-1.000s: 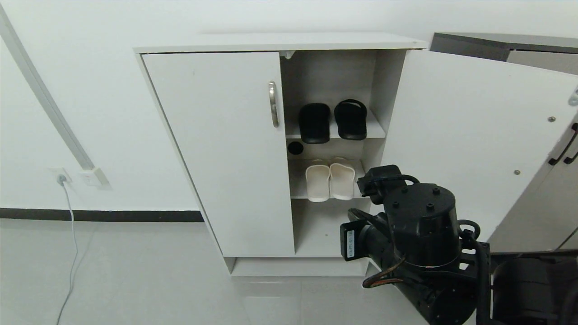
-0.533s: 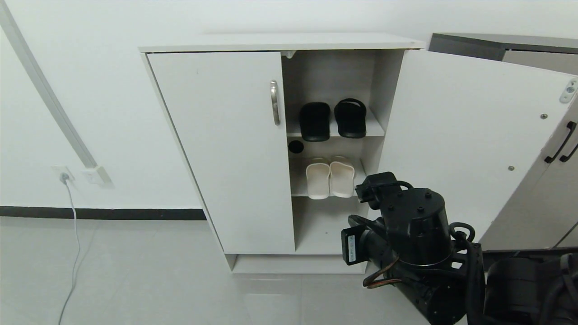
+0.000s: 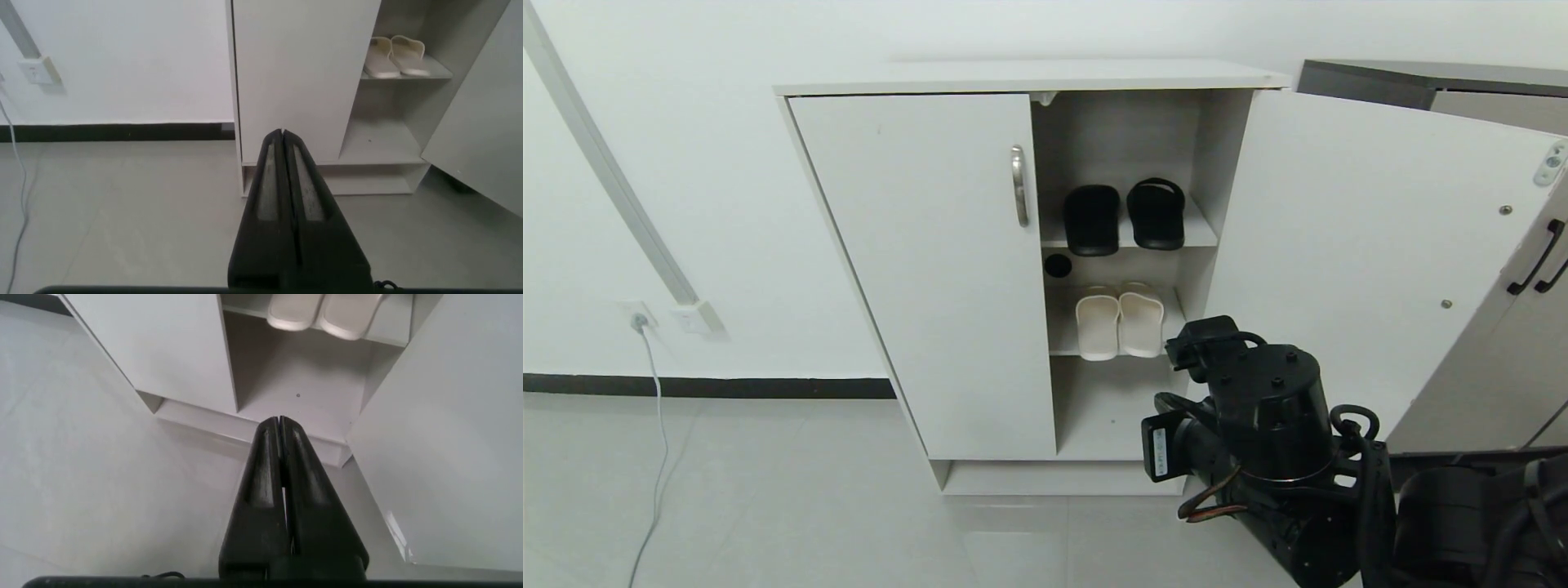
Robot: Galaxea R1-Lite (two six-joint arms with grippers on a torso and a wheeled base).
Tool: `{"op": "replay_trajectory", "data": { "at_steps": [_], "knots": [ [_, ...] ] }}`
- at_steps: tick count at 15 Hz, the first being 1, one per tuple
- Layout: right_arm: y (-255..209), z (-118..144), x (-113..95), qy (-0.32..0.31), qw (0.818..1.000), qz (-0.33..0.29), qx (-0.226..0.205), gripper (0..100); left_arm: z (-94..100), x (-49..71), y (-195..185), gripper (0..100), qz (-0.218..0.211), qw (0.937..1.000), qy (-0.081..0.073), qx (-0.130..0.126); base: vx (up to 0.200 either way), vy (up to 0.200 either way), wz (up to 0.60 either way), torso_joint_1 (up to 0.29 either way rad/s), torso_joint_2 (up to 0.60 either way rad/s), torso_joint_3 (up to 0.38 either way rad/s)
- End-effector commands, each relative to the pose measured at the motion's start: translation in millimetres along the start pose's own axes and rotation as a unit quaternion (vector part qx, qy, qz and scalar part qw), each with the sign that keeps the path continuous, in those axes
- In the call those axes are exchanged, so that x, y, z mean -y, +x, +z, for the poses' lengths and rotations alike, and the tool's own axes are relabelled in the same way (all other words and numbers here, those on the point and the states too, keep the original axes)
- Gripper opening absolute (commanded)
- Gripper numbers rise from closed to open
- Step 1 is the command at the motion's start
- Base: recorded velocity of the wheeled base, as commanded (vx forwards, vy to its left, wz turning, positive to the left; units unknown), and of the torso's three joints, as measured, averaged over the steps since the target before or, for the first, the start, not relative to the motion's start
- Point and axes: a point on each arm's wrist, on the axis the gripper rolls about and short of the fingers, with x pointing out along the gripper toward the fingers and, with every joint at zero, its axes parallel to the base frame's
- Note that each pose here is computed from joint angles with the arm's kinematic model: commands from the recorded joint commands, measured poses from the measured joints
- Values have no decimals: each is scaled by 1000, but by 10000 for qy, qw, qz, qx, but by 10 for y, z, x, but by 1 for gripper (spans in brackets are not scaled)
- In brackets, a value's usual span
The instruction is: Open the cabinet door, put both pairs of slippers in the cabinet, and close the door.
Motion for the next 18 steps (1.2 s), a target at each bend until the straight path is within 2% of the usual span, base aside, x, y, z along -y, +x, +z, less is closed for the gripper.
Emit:
{"op": "replay_trajectory", "data": {
  "at_steps": [1,7,10,18],
  "knots": [
    [5,-11,-4,-13,10000,-2,-16,0,0,0,1,0,7,10000,-1,-6,0,0,0,0,0,0],
    [14,-61,3,-73,9999,-19,-90,0,0,0,1,0,-1,10000,-1,-6,0,0,0,0,-27,-29],
    [14,-61,3,-73,9999,-19,-90,0,0,0,1,0,-1,10000,-1,-6,0,0,0,7,-196,-328],
    [10,-61,5,-111,9999,-19,-90,0,0,0,1,0,-1,10000,-1,-6,0,0,0,81,-487,-361]
  ]
}}
